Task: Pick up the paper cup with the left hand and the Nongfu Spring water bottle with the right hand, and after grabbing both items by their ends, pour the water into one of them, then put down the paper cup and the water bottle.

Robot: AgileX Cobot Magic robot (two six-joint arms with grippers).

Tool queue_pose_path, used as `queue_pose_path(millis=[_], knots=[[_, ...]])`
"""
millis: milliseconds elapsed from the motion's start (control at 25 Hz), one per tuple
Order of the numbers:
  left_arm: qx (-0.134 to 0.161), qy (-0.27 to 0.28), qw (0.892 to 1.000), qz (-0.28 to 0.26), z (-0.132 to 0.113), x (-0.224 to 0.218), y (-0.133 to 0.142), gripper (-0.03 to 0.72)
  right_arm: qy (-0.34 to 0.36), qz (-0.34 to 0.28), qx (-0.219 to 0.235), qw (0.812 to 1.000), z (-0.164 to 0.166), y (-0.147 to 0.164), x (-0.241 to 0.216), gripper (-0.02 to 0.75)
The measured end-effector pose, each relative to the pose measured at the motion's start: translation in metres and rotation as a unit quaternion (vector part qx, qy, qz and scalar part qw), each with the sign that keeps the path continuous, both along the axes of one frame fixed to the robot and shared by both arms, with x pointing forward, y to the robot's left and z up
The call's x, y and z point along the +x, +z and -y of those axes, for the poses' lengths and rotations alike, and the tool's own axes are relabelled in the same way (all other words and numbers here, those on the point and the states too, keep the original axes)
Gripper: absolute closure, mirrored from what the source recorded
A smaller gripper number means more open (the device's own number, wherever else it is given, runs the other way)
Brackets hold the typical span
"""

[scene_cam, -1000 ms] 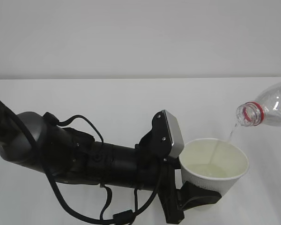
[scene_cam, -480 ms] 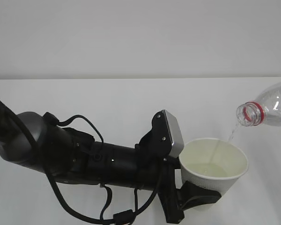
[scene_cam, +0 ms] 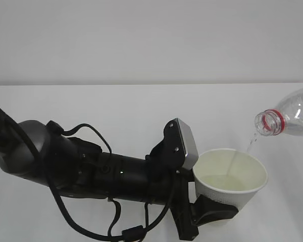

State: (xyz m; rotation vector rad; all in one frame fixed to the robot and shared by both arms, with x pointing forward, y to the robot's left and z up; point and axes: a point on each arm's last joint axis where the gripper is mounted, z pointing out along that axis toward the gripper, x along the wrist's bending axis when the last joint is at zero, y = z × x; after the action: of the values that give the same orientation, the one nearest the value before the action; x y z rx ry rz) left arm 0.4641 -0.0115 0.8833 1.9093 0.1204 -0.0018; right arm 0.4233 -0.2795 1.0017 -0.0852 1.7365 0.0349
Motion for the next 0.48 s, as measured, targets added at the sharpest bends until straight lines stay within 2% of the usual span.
queue_pose_path(millis=[480], knots=[[0.0, 0.0, 1.0, 0.0, 0.0, 0.0, 0.0, 0.188, 0.0, 0.0, -0.001, 1.0, 0.0, 0.0, 0.0, 0.286]])
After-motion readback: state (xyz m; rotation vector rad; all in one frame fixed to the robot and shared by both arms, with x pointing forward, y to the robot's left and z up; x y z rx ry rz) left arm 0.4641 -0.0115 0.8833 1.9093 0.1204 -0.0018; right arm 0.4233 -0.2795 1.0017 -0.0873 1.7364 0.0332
